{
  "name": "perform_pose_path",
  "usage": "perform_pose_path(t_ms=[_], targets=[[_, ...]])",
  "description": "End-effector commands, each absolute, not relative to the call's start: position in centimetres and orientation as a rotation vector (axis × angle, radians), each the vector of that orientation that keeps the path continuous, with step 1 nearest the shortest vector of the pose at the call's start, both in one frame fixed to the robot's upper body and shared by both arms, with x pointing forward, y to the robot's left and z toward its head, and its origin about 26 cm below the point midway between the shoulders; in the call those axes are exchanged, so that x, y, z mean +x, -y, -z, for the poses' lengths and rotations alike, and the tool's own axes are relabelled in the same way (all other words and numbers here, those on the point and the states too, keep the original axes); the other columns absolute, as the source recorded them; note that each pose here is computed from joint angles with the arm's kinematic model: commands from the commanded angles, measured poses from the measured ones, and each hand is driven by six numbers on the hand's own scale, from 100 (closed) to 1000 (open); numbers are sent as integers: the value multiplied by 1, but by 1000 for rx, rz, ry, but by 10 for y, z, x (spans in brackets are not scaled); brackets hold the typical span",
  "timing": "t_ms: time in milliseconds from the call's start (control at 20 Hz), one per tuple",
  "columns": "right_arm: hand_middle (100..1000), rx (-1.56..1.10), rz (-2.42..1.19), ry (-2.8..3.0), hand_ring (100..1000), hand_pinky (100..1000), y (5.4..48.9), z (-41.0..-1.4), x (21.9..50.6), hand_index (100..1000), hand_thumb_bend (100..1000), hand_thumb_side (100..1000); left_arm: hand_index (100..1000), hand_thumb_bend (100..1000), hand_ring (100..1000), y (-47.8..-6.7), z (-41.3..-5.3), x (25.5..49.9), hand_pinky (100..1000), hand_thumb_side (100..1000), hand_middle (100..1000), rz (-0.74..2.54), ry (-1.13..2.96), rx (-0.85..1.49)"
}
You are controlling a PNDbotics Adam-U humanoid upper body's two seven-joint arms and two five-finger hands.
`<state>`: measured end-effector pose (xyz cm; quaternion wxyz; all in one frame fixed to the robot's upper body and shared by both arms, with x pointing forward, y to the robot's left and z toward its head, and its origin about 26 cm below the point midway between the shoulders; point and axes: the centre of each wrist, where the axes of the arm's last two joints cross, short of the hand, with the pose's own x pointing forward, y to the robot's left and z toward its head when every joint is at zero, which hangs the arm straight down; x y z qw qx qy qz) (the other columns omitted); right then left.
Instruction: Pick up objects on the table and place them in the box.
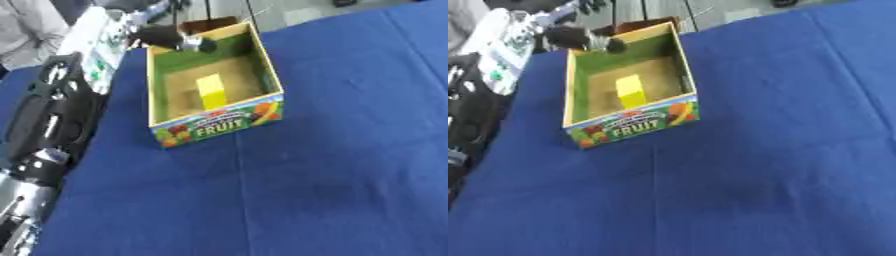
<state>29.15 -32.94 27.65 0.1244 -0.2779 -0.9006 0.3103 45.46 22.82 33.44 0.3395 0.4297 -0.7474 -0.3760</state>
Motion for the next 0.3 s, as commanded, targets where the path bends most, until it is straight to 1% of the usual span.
perform_pose_path(t_ms=[50, 300], targets=[[865, -851, -900, 2639, 905, 812, 332, -283, 287, 878, 100, 1000, 919, 869, 806, -252, -362, 428, 671, 1000, 773, 637, 2193, 1192], [865, -867, -854, 2630, 904, 812, 336, -278, 286, 878, 100, 1000, 901, 784, 784, -273, -352, 398, 634, 1000, 752, 428, 2317, 1125]])
